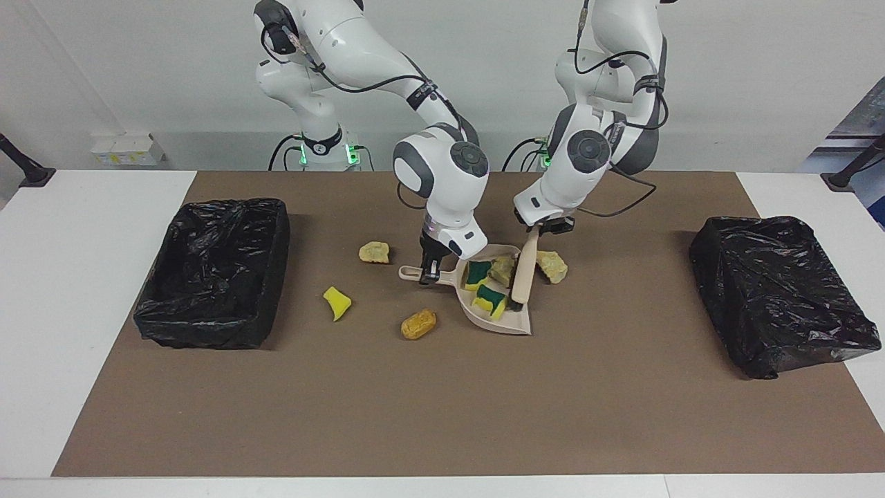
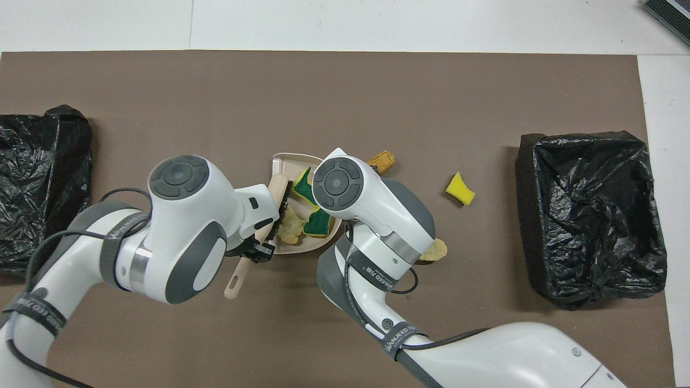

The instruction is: Sweep and dump trash in bin

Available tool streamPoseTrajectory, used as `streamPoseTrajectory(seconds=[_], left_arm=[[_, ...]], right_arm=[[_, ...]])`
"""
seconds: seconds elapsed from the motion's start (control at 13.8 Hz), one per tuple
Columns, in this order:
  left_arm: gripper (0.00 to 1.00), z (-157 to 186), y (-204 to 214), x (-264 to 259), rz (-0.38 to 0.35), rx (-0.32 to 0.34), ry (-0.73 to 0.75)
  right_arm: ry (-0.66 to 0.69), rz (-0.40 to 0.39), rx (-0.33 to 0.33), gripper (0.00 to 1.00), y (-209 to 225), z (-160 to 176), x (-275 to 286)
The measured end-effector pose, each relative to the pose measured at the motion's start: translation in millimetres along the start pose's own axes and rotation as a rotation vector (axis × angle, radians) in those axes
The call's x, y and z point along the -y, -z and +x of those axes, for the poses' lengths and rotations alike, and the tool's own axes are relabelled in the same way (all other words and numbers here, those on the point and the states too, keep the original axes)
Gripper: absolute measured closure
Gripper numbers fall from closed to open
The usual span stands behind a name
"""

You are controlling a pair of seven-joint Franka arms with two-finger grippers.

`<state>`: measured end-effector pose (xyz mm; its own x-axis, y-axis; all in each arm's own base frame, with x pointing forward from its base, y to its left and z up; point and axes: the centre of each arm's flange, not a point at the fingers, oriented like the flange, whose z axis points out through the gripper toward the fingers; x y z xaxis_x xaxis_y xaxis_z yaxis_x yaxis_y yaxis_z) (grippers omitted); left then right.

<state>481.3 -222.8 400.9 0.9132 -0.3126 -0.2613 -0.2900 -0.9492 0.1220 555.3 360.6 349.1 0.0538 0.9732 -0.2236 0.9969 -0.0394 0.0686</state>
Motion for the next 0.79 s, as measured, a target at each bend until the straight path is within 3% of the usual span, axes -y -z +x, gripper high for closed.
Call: streamPoseTrajectory(seconds=[0.22,0.43,0.65,0.79], left_arm=[[0.74,-28.7,18.6,41.4,-0.024,0.061,0.243],[0.74,-51.4,-10.8,43.3,-0.017,0.077,0.393],[0.74,-61.0,-58.2,27.8,-0.004,0.016,0.55],[0.74,-58.1,-72.3,-2.9,0.001,-0.039,0.577]], right_arm=[[0.0,0.003,-0.004,0.67,-0.2,0.4,0.2],[0.028,0.006,-0.004,0.67,-0.8,1.2,1.3],[0.077,0.024,0.014,0.67,-1.6,3.1,6.5],[0.088,0.027,0.017,0.67,-1.5,3.5,7.6]])
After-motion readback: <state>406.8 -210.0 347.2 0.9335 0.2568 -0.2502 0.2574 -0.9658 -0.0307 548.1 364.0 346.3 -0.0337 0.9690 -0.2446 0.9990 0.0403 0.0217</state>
